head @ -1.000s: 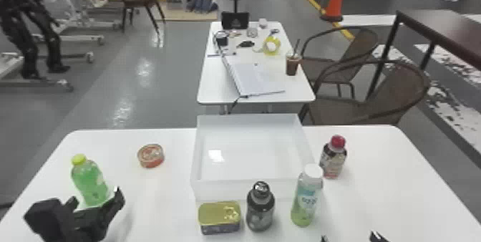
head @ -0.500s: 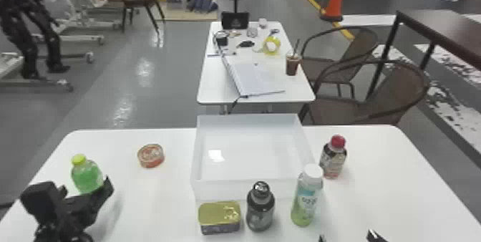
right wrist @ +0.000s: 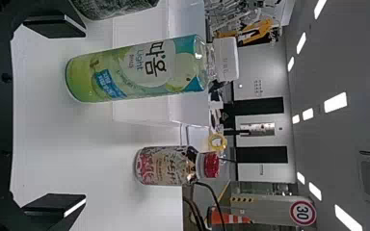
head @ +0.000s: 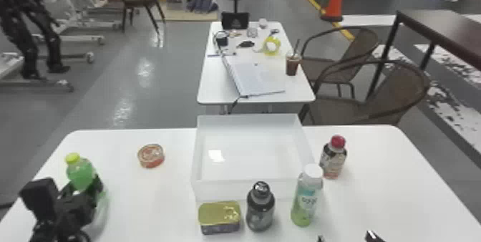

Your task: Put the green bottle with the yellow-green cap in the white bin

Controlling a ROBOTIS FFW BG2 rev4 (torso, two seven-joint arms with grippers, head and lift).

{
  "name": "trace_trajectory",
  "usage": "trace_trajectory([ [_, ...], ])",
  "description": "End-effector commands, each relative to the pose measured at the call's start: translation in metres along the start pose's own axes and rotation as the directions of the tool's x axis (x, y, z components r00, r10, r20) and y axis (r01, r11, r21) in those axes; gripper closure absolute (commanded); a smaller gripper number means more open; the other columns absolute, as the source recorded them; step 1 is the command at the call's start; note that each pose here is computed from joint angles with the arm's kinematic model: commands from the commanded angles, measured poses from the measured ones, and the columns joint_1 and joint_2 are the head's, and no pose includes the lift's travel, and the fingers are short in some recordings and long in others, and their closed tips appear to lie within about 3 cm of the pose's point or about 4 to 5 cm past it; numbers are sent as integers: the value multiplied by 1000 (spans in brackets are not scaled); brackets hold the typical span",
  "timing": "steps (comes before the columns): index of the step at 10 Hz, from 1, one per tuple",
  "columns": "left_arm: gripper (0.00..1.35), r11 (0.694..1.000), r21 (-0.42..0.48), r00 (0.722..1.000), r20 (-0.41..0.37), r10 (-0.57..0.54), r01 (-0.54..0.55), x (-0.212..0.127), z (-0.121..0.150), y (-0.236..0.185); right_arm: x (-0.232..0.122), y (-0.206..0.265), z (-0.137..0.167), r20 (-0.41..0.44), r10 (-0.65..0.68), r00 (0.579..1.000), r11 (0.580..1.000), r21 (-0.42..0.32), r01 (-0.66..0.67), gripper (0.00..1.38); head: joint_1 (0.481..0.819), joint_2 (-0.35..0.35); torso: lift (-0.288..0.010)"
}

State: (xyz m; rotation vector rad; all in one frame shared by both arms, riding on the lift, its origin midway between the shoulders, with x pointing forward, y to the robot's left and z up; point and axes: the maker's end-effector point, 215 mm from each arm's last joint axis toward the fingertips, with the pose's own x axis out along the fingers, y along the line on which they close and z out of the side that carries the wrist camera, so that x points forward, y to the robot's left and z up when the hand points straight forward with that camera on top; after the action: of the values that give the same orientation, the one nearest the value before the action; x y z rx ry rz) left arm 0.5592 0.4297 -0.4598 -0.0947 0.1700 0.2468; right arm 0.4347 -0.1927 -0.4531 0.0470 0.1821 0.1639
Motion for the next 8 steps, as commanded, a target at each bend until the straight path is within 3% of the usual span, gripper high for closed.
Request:
trace_trajectory([
  [1, 820, 1000, 4, 1000, 16, -6, 6, 0, 5, -4, 0, 0, -1, -1, 1, 1000, 1000, 1, -1, 87, 549, 0, -100],
  [3, 820, 998, 39, 997, 62, -46, 43, -2, 25, -20, 0, 1, -1, -2, 2, 1000, 1000, 3, -2, 88, 549, 0, -100],
  [5, 820, 980, 150, 981, 127, -147, 128, -12, 69, -64, 0, 0, -2, -4, 2, 1000, 1000, 4, -2, 88, 549, 0, -100],
  [8, 820, 920, 230, 921, 159, -356, 316, -36, 104, -163, 0, 0, -5, -8, 1, 1000, 1000, 6, -1, 88, 549, 0, -100],
])
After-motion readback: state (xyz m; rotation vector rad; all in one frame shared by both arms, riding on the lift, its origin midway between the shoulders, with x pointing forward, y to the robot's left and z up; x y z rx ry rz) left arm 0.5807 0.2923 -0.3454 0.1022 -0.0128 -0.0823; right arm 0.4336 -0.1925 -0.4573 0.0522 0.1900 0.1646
